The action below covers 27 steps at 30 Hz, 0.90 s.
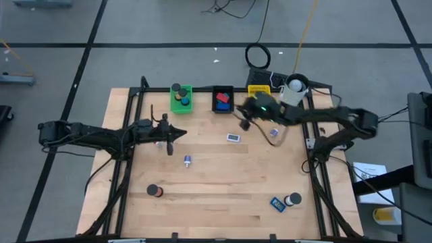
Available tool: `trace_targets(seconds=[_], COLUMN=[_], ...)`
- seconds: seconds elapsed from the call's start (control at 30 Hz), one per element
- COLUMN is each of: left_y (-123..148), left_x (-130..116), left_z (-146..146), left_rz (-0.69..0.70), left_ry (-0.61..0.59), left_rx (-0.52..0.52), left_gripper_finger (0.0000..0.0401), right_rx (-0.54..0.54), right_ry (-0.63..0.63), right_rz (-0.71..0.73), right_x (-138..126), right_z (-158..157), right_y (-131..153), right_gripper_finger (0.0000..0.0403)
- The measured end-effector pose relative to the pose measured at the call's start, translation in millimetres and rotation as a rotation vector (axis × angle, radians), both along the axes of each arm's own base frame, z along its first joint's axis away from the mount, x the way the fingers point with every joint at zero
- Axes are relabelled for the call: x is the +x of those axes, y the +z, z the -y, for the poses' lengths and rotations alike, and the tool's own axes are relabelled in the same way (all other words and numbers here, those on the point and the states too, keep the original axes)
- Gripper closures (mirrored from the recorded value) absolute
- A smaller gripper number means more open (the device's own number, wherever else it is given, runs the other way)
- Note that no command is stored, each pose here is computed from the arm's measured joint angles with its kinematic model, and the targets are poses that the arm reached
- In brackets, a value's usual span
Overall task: Pick & Place Office items
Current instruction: Put the left purple charger adapter into the yellow bin
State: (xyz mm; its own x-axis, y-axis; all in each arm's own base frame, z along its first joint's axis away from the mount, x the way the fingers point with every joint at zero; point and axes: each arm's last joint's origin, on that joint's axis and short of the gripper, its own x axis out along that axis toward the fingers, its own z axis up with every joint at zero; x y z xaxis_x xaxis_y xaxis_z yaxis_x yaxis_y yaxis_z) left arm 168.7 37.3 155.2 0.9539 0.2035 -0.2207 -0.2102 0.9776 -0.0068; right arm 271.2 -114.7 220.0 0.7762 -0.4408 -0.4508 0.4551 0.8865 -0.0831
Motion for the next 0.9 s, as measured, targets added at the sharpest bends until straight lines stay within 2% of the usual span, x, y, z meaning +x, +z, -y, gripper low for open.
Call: trace_targets(seconds=[0.1, 0.23, 0.33, 0.47, 0.63, 0.9], left_y=[3, 4, 4, 6, 13, 23], left_x=[6, 13, 20, 29, 43, 63], left_z=[4, 11, 17, 26, 42, 62], left_rz=[-0.046, -0.105, -0.174, -0.302, -0.433, -0.58], left_ry=[0.027, 0.034, 0.041, 0.083, 0.127, 0.273], left_rx=[0.008, 0.016, -0.002, -0.087, -0.184, -0.375], left_gripper_finger=[0.0397, 0.0391, 0.0392, 0.0379, 0.0319, 0.0174], right_rx=[-0.035, -0.084, -0.104, -0.115, -0.122, -0.128], right_ry=[0.016, 0.023, 0.03, 0.048, 0.072, 0.091], right_rz=[0.17, 0.352, 0.419, 0.454, 0.469, 0.466], right_x=[-28, -57, -71, -79, -80, -79], right_z=[-17, -31, -37, -44, -49, -53], right_y=[-8, -12, -7, -3, 0, 0], right_gripper_finger=[0.0399, 0.0393, 0.0398, 0.0401, 0.0401, 0.0402])
